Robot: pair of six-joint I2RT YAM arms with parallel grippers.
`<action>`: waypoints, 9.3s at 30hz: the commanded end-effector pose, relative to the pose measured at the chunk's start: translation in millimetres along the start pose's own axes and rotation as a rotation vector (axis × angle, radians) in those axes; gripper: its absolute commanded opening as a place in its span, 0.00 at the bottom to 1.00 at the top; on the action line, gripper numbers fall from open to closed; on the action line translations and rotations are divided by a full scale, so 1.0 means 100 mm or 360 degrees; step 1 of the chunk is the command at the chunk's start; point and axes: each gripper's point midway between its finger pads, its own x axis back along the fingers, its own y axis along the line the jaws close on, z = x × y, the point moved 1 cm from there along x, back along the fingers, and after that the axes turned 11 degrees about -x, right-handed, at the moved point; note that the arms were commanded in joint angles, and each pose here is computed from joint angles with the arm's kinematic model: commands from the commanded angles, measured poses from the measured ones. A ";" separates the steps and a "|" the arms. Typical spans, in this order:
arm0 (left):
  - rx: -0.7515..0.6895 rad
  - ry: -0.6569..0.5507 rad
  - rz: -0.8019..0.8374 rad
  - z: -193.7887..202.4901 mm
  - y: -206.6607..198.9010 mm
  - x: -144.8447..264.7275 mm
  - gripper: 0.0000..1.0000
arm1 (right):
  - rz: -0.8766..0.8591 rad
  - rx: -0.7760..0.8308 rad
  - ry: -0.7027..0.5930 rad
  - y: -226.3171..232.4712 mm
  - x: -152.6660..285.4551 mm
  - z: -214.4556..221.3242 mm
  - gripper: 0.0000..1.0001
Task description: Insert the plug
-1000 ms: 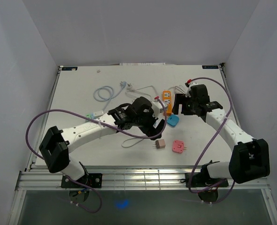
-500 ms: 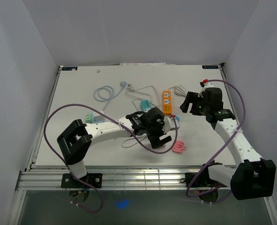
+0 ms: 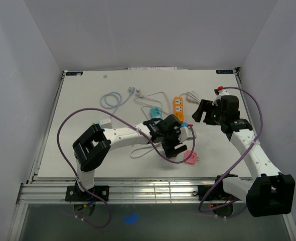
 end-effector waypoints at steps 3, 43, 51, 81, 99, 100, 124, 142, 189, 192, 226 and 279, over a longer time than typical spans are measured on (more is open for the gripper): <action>0.0065 -0.0051 0.0030 -0.15 -0.06 0.05 0.89 | -0.0056 -0.0007 -0.0046 0.05 -0.02 -0.07 0.84; 0.0128 -0.0104 -0.0107 0.04 -0.16 -0.03 0.26 | -0.0257 -0.0075 0.0159 0.26 0.09 0.20 0.80; 0.0159 -0.0547 -0.0475 -0.38 0.23 0.50 0.03 | -0.0579 -0.0197 0.0467 0.57 0.21 0.50 0.74; 0.0070 -0.0787 -0.0663 -0.66 0.49 0.83 0.00 | -0.0843 -0.0234 0.0835 0.98 0.24 0.88 0.37; 0.0496 -0.0870 -0.0889 -0.18 0.60 1.21 0.92 | -0.0699 -0.0101 0.0745 1.19 -0.15 0.64 0.08; 0.0541 -0.0906 -0.0908 -0.17 0.61 1.31 0.93 | -0.0671 -0.0077 0.0707 1.22 -0.20 0.58 0.08; 0.1353 -0.0703 -0.1087 0.69 0.87 1.71 0.95 | -0.0045 0.0380 0.0660 1.29 -0.89 0.71 0.08; 0.1484 -0.0588 -0.1110 0.96 0.95 1.55 0.95 | -0.0034 0.0436 0.0695 1.31 -1.01 0.86 0.08; 0.1694 -0.0611 -0.0889 1.11 1.47 1.32 0.94 | 0.0053 0.0702 0.0558 0.69 -1.27 1.38 0.08; 0.1682 -0.0602 -0.0900 1.11 1.48 1.35 0.94 | 0.0056 0.0722 0.0672 0.67 -1.28 1.48 0.08; 0.1654 -0.0555 -0.0927 0.95 1.42 1.84 0.95 | -0.0013 0.0786 0.0620 0.96 -0.20 1.55 0.63; 0.1995 -0.0673 -0.0514 0.95 1.56 1.63 0.98 | -0.0539 0.0558 0.0464 1.17 -0.06 1.09 0.79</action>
